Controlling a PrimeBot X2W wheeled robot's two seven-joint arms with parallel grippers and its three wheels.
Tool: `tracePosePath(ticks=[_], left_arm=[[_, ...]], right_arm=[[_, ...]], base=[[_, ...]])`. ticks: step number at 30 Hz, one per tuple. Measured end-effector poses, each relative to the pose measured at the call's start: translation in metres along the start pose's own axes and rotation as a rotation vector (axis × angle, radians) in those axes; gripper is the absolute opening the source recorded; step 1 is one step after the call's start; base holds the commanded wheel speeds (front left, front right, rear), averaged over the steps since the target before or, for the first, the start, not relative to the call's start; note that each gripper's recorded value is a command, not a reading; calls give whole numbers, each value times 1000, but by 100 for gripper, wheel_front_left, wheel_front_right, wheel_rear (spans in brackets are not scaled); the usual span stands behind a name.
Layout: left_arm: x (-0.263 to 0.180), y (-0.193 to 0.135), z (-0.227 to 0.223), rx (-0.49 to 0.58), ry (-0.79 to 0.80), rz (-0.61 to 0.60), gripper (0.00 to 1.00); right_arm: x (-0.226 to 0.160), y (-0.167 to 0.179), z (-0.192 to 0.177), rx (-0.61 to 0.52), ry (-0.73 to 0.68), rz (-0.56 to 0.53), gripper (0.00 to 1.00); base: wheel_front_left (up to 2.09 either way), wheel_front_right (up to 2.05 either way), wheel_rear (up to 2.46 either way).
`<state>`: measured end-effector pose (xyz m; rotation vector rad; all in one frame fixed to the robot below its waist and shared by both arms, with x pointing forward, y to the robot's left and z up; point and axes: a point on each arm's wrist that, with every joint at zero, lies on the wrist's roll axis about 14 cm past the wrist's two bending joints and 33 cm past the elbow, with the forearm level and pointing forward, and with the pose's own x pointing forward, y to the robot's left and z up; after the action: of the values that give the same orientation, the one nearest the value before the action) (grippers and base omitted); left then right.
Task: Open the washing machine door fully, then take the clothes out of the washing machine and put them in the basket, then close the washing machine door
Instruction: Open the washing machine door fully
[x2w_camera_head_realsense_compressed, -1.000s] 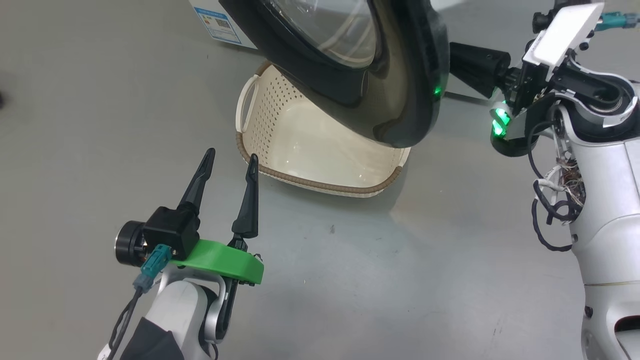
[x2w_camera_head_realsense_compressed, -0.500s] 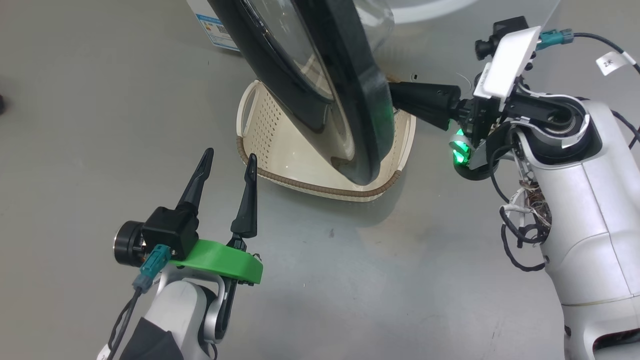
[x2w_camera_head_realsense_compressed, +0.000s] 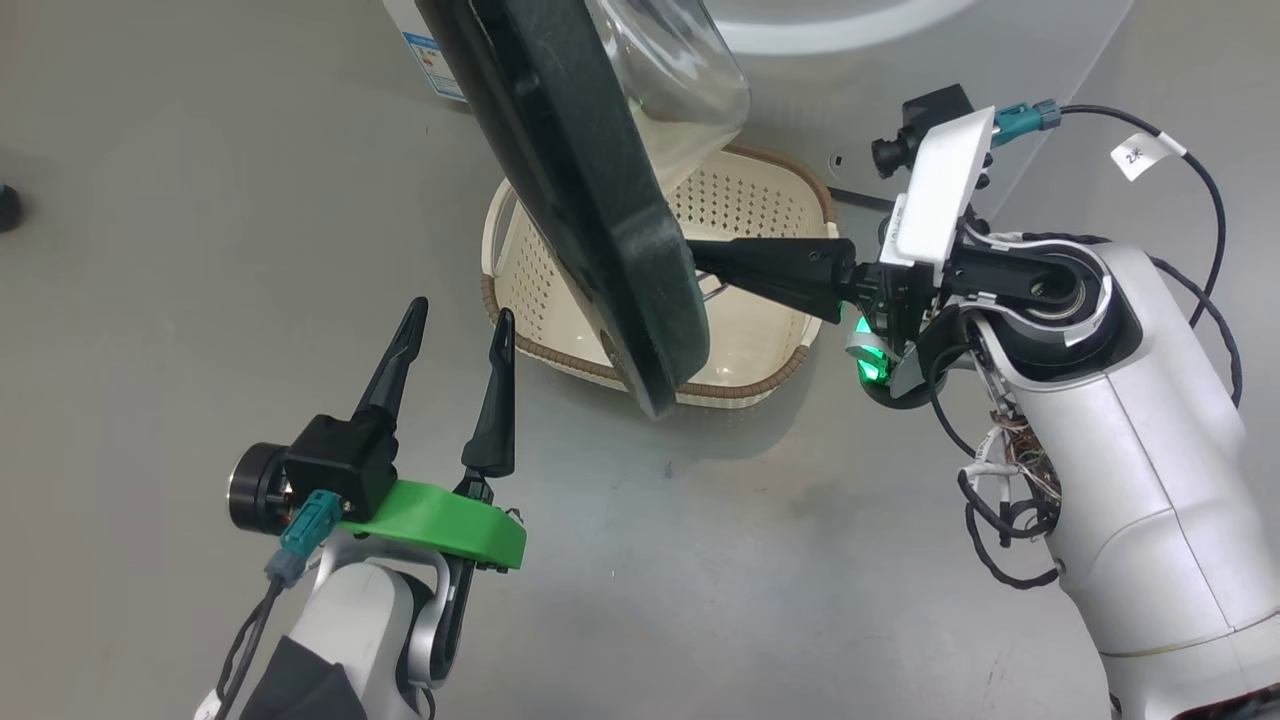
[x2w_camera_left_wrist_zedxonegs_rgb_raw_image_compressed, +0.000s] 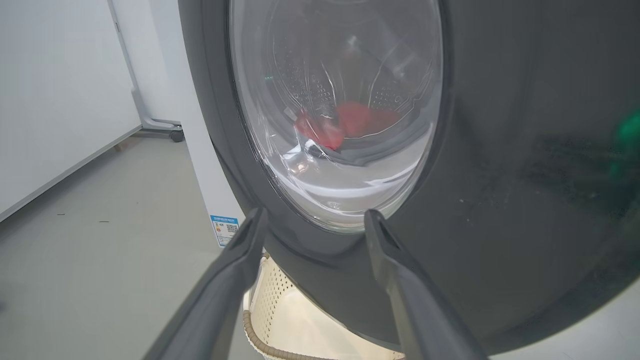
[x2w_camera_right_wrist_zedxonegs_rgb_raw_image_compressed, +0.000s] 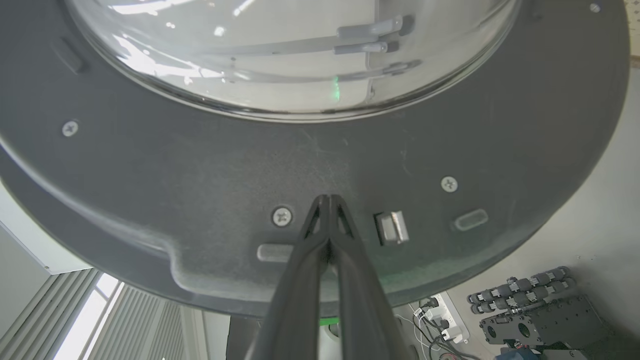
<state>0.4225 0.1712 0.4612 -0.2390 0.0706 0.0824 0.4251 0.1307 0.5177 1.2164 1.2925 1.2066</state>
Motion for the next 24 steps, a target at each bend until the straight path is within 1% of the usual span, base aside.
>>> tracePosePath(ticks=[4,9,13,19,24], left_arm=[[-1,1,1,1,-3,3,100],[-2,2,2,1,-5,6,100],[-2,2,3,0,-6,7,100],[-2,2,2,0,-4,6,100],[-1,5,3,-3,-8,17,100]], right_arm=[[4,1,-9,5,27,10,0],[12,6,-24,-26,77,17,0],[17,9,-37,-27,115,33,0],[21,11,-42,-21,117,47,0],[20,12,-42,-25,91,47,0]], base=[[0,0,0],[0,0,0],[0,0,0],[0,0,0],[0,0,0]])
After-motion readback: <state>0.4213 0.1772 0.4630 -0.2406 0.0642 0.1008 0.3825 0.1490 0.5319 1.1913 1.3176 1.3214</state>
